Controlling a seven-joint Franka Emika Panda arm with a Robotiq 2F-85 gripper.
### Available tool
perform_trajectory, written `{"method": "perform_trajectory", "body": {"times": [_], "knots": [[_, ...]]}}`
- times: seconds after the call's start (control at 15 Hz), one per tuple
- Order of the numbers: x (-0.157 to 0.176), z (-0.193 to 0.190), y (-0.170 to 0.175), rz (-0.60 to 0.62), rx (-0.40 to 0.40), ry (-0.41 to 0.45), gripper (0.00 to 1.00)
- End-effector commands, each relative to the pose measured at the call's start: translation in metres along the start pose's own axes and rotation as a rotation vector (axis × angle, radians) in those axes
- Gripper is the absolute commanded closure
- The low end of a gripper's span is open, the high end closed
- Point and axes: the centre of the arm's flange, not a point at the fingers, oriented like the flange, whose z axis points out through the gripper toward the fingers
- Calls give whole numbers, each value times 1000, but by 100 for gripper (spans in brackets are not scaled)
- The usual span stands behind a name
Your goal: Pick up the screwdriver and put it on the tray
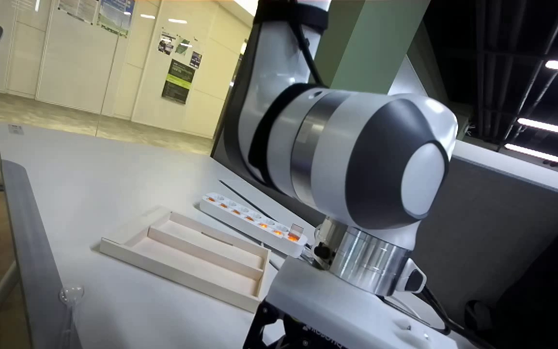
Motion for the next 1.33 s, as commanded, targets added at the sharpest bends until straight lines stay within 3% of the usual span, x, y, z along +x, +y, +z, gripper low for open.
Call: {"method": "perform_trajectory", "body": {"times": [0.0,0.47,0.53,0.87,1.27], "knots": [[3,11,14,-6,0,-2,48],[9,11,13,-33,19,13,95],[11,6,10,-46,15,24,99],[31,-46,-14,-142,-78,129,95],[82,-102,-62,-340,-169,200,95]]}}
